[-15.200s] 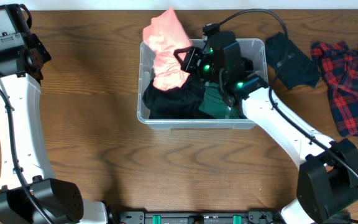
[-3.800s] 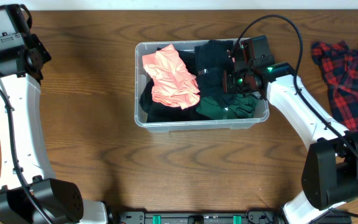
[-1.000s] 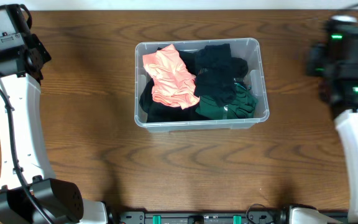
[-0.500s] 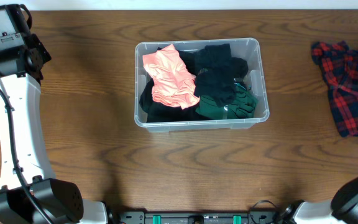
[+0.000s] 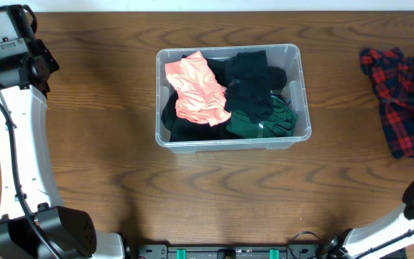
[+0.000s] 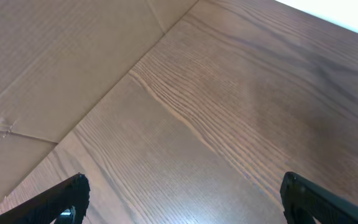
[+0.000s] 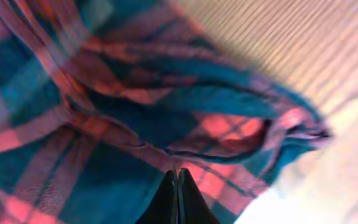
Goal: Pack container
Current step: 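Lower the right gripper onto the red plaid shirt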
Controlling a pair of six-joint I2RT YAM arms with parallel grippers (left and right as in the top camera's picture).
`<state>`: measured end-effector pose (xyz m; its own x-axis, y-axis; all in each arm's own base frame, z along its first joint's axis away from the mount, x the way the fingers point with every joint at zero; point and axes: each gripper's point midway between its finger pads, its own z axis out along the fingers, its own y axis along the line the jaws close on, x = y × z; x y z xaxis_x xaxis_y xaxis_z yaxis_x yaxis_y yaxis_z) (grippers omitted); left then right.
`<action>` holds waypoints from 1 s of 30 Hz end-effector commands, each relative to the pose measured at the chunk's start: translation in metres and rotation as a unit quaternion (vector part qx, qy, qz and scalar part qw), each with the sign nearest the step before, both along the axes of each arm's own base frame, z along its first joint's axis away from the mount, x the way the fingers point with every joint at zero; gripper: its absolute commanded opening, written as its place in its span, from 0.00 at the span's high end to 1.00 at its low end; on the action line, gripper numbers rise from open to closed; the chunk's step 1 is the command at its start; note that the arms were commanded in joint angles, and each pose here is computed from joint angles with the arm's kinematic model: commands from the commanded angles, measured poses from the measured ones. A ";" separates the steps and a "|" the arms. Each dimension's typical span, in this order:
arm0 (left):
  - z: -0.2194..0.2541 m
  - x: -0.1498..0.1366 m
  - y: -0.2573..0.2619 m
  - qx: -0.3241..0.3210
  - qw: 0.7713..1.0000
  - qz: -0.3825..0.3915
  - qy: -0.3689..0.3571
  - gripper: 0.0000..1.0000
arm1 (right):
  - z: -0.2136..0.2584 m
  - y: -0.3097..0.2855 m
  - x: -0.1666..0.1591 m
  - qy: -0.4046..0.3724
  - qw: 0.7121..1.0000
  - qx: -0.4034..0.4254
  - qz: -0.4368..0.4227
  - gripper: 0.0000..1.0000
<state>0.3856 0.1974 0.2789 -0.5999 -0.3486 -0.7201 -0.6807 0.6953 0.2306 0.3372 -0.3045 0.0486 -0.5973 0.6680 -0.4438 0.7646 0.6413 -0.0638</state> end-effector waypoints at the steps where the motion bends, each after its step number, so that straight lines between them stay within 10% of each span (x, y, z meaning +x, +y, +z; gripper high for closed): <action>1: 0.000 -0.002 0.003 0.007 1.000 0.005 0.004 0.02 | -0.027 0.004 -0.004 0.015 0.999 0.032 0.006 0.99; 15: 0.000 -0.002 0.003 0.007 1.000 0.005 0.004 0.02 | -0.062 0.083 0.018 -0.015 0.976 0.208 0.062 0.99; 30: 0.000 -0.002 0.003 0.007 1.000 0.005 0.004 0.02 | -0.062 0.191 0.059 0.025 0.959 0.214 0.187 0.99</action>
<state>0.3856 0.1974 0.2789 -0.6002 -0.3483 -0.7200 -0.6805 0.6954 0.2308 0.4040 -0.1437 0.0092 -0.8140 0.5317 -0.2338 0.4985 0.8461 0.1885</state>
